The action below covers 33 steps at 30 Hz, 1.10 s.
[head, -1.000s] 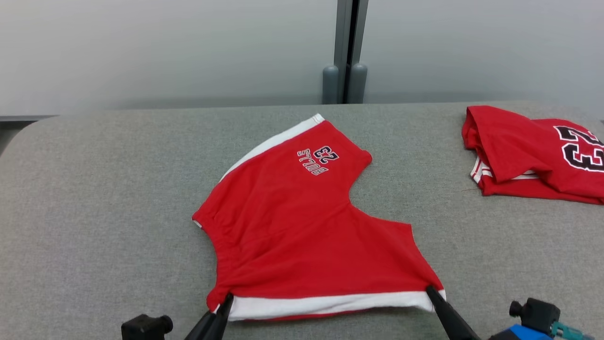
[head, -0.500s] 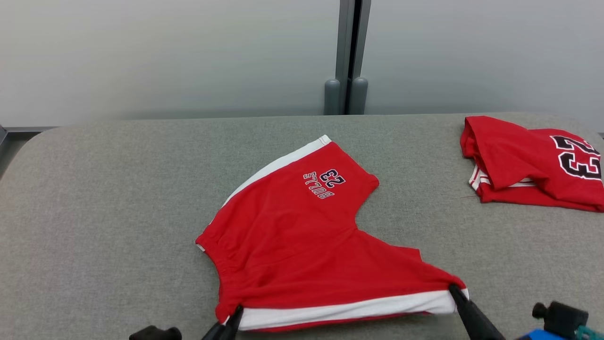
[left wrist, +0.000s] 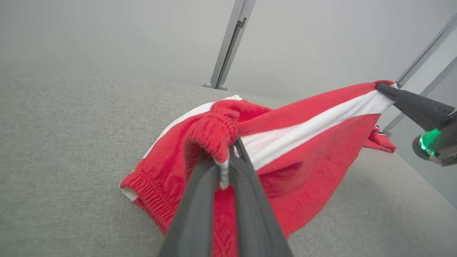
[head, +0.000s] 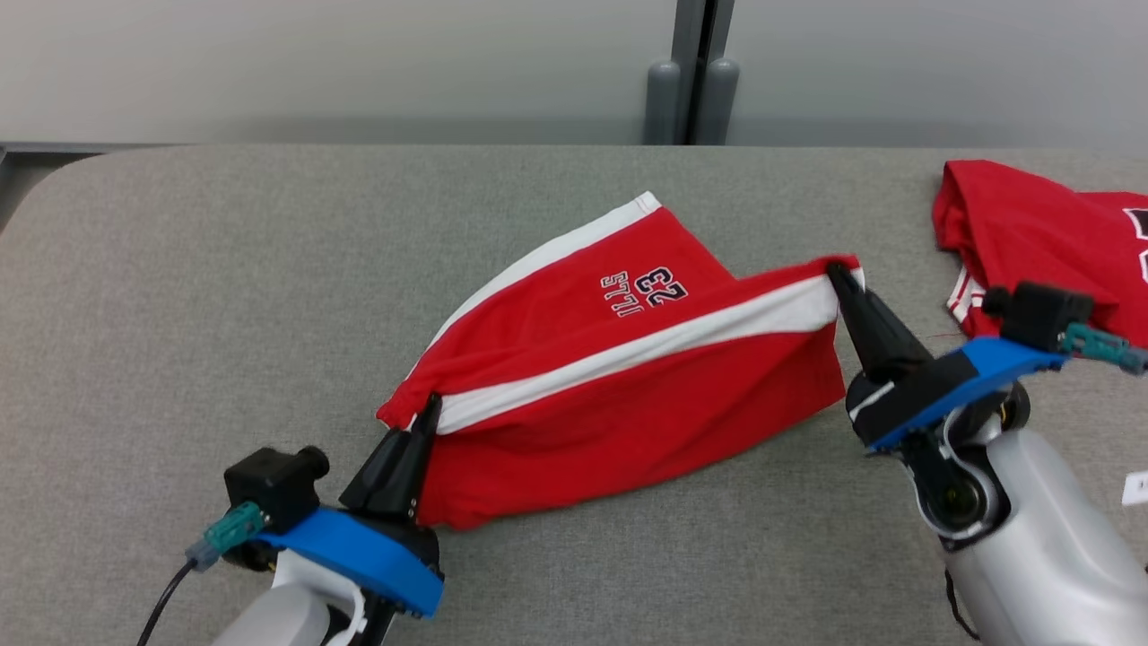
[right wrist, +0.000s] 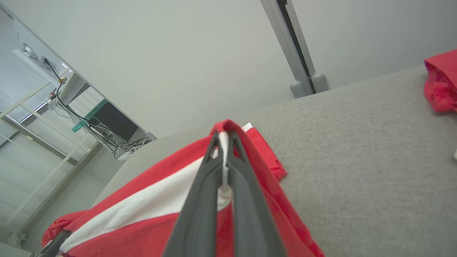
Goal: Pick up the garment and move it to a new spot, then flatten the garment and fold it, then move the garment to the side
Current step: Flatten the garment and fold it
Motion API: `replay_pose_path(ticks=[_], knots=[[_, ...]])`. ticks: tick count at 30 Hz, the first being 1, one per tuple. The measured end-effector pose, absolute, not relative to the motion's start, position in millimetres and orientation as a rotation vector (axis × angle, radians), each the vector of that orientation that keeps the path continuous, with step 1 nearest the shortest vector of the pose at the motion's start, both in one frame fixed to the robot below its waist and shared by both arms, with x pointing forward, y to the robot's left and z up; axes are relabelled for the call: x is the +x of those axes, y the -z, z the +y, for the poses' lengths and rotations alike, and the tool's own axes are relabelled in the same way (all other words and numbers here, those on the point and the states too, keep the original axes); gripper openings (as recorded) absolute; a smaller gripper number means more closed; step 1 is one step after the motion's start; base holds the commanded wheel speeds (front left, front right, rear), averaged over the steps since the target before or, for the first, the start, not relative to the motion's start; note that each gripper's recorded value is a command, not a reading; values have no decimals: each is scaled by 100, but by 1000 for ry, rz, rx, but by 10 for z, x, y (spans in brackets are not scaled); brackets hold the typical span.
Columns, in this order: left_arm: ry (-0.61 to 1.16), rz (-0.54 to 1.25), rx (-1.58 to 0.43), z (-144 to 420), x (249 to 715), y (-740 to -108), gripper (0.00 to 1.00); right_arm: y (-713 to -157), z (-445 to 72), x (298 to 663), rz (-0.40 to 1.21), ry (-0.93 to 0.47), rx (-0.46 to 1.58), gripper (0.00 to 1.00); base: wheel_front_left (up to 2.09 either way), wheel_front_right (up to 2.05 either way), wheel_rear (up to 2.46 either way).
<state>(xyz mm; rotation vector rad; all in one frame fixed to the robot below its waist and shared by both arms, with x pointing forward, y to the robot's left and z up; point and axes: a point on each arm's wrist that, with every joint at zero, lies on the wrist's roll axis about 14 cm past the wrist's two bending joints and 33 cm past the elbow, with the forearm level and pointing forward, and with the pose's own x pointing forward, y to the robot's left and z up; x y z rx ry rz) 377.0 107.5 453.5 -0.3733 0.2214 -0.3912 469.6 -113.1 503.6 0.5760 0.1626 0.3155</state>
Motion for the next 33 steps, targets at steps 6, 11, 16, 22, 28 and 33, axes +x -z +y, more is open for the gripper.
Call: replay_pose_path(ticks=[6,11,16,22,28,33], knots=[[338,213,-401,1107,4198,-4454,0,-5031,-951,5379,186,-334,499,0,0,0,0],[279,243,-394,1201,4439,-4243,0,-4854,-668,5807,245,-369,434,0,0,0,0],[227,271,-390,1308,4509,-4065,0,-4569,-425,6019,315,-396,372,0,0,0,0],[192,273,-391,1382,4566,-3988,0,-4306,-254,6101,369,-400,355,0,0,0,0],[184,245,-381,1388,4569,-4065,100,-4311,-176,6036,367,-421,314,100,0,0,0],[165,209,-332,1471,4399,-4193,100,-4425,-206,5904,341,-446,258,100,0,0,0]])
